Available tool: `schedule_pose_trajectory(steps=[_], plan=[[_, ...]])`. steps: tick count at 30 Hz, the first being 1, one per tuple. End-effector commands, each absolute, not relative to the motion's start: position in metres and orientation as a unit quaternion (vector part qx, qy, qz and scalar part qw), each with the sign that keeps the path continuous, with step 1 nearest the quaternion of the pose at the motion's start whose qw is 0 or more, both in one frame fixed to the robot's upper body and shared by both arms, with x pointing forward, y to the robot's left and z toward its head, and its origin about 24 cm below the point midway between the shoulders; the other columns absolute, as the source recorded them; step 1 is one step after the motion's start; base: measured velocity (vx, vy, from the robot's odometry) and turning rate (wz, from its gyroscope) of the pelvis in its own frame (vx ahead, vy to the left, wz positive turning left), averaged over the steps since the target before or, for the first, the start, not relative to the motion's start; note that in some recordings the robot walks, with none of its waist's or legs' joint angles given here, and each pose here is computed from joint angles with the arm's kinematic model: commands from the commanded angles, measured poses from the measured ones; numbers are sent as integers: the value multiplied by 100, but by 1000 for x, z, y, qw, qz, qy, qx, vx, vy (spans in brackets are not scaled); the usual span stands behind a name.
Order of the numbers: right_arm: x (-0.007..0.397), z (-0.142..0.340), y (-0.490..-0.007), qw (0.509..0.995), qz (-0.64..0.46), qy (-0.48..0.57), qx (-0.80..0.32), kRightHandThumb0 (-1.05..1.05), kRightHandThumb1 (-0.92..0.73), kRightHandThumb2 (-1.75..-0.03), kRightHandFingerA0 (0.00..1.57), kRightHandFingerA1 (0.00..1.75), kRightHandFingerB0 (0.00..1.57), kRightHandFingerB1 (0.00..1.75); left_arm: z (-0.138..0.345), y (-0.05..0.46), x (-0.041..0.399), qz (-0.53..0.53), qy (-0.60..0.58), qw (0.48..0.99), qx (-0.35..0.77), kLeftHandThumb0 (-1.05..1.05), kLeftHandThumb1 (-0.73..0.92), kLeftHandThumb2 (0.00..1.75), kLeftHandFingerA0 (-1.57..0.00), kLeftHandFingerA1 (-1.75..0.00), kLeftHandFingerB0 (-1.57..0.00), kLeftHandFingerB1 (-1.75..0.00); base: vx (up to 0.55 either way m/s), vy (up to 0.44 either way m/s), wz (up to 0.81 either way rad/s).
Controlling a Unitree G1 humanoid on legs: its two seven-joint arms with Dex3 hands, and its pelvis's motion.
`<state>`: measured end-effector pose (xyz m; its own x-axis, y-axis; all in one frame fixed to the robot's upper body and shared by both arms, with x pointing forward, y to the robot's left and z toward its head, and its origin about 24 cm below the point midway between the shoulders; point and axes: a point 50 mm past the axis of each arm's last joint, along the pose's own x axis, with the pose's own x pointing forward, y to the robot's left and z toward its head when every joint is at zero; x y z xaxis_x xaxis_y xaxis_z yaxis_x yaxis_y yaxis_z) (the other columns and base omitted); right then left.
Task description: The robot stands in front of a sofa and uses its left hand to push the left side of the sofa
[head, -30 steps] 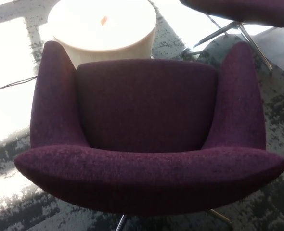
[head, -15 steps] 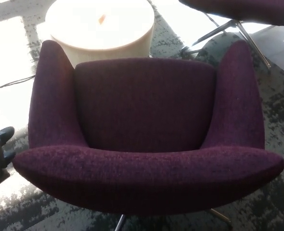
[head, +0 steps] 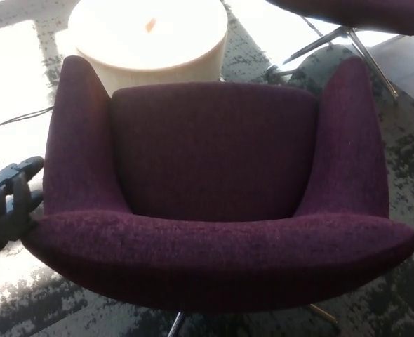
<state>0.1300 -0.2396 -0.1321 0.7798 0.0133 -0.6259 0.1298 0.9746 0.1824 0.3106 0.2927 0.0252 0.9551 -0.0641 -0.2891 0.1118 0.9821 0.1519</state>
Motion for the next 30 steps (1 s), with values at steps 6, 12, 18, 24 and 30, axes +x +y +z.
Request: schedule_pose_trajectory(steps=[6,12,18,24,30], plan=[[125,-132,-242,938,-27,334,84,-105,-92,-106,0,85,0,23,19,275,306,-83,142,981,106,-90,85,121,-4,-28,-13,-21,0,0,0],[129,-131,-242,940,-23,331,78,-105,-92,-109,0,92,0,25,13,253,299,-129,129,978,100,-92,85,121,-4,-21,-7,-15,0,0,0],[129,-131,-242,939,-24,332,83,-105,-92,-107,0,90,0,24,3,238,288,-156,130,973,107,-90,84,124,0,-17,0,-13,0,0,0],[130,-131,-243,939,-22,333,84,-105,-92,-108,0,82,0,23,-3,229,281,-172,137,969,109,-84,80,121,0,-24,-11,-22,0,0,0],[134,-131,-240,939,-22,332,89,-105,-92,-107,0,93,0,31,-3,202,267,-232,114,957,128,-85,87,122,-1,-34,-11,-21,0,0,0]])
